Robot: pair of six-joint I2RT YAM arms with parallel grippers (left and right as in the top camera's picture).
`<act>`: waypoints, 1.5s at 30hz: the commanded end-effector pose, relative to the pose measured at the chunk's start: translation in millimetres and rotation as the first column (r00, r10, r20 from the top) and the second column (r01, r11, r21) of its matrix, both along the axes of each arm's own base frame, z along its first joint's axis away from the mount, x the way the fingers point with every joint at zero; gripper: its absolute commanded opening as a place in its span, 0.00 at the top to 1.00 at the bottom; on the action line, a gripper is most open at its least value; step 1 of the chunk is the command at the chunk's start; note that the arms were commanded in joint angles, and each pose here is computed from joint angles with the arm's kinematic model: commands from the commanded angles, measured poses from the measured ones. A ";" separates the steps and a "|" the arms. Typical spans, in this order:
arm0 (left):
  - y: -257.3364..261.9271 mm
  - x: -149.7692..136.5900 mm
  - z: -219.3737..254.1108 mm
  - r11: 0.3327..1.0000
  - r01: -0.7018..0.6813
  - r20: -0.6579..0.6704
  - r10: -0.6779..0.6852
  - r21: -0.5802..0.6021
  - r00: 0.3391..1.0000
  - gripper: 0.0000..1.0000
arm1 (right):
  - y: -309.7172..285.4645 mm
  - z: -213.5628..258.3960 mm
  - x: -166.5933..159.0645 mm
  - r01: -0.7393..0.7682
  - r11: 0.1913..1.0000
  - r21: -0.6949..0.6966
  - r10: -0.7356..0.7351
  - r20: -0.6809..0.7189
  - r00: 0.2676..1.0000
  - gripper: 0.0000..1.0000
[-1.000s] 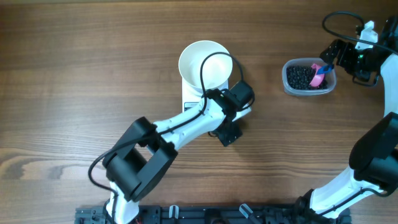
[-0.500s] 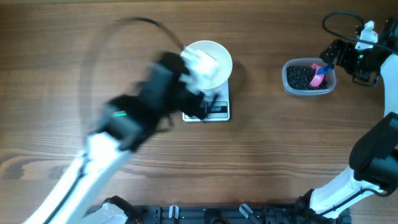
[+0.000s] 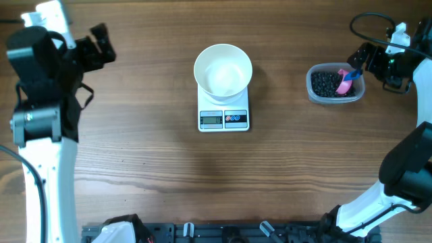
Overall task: Scoop item into bowl and weigh 150g on scale
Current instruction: 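Retract the left gripper to the left side of the table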
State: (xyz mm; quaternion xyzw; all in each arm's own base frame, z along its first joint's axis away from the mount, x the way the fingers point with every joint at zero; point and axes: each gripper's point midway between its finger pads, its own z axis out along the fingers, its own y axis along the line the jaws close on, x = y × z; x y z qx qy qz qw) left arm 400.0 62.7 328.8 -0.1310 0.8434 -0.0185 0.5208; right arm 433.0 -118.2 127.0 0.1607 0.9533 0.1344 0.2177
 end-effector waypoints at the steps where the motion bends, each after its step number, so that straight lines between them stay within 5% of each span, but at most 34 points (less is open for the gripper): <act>1: 40.1 -0.8 -61.2 0.960 -0.232 -0.188 0.201 -0.156 0.961 0.00 | -3.3 17.8 3.6 0.005 1.000 -0.021 -0.004 0.042 0.999 0.00; 6: 46.2 -10.2 -171.3 0.912 -0.364 -0.533 0.215 -0.191 0.819 0.00 | -3.3 17.8 3.6 0.005 1.000 -0.022 -0.004 0.042 0.999 0.00; 11: 30.5 -27.6 -241.6 0.901 -0.380 -0.731 0.115 -0.208 0.673 0.00 | -3.3 17.8 3.6 0.005 1.000 -0.022 -0.004 0.042 0.999 0.00; 45: 15.7 -23.5 -249.7 0.895 -0.357 -0.738 0.047 -0.269 0.673 0.00 | -3.2 17.8 3.6 0.005 1.000 -0.021 -0.004 0.043 0.999 0.00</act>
